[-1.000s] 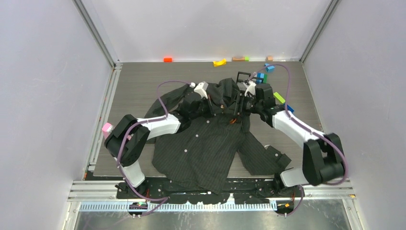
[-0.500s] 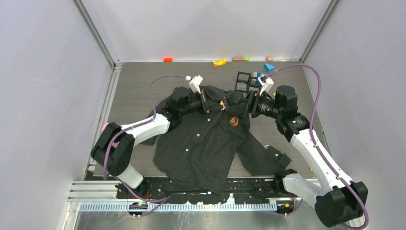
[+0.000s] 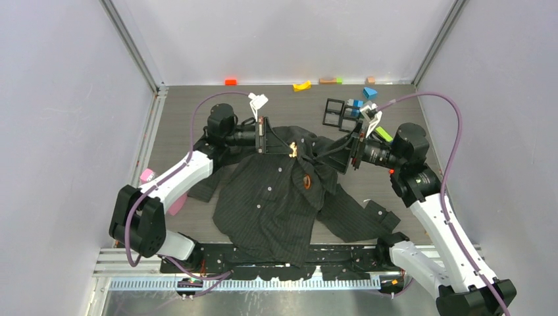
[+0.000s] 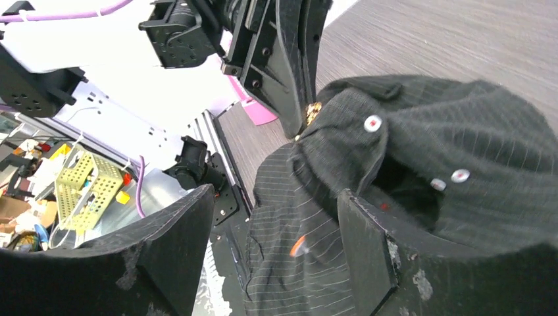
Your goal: Pin the brooch onto the clothing
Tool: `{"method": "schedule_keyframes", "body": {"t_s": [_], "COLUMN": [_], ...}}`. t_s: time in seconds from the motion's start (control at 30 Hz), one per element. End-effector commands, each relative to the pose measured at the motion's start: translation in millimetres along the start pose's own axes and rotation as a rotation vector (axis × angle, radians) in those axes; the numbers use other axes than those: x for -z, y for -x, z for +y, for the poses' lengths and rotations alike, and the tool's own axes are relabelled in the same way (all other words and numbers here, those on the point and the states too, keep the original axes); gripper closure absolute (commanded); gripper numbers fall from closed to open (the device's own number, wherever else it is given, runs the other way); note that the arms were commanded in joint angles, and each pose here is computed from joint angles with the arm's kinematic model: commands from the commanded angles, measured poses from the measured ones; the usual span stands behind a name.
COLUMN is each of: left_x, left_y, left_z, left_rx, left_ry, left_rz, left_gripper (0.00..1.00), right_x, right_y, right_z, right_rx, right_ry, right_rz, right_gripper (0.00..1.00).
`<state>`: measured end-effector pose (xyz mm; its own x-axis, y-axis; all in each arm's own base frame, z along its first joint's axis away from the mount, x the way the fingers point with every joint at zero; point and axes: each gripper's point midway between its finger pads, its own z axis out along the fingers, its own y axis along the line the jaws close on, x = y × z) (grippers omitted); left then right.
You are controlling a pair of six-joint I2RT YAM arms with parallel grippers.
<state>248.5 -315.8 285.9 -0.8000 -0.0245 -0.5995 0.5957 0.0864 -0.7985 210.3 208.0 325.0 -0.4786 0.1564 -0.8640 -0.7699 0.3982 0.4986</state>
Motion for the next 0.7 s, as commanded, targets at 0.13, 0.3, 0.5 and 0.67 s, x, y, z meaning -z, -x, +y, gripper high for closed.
{"method": "schedule_keyframes", "body": {"t_s": [0.13, 0.3, 0.5, 0.67], "left_x": [22.2, 22.6, 22.6, 22.0], "left_y": [-21.6, -23.1, -21.1, -20.1], "left_z": [-60.1, -62.6, -67.2, -66.5], "left_rx": [-0.152, -0.158, -0.147, -0.149], "left_ry": [-0.257, -0.311, -0.365, -0.372], "left_rz": [0.186, 0.204, 0.195, 0.192], "left_gripper": [1.0, 1.0, 1.0, 1.0], "right_x": [-12.9, -29.1, -40.1, -43.1], "right_y": [20.9, 4.8, -13.2, -18.1], "right_z": [37.4, 40.8, 36.8, 40.8], "right_rx": [0.12, 0.139, 0.108, 0.095], "right_ry": [0.157, 0.175, 0.185, 0.192], "right_rz": [-0.057, -0.003, 0.06, 0.078], "right_gripper": [0.26, 0.26, 0.26, 0.26]}}
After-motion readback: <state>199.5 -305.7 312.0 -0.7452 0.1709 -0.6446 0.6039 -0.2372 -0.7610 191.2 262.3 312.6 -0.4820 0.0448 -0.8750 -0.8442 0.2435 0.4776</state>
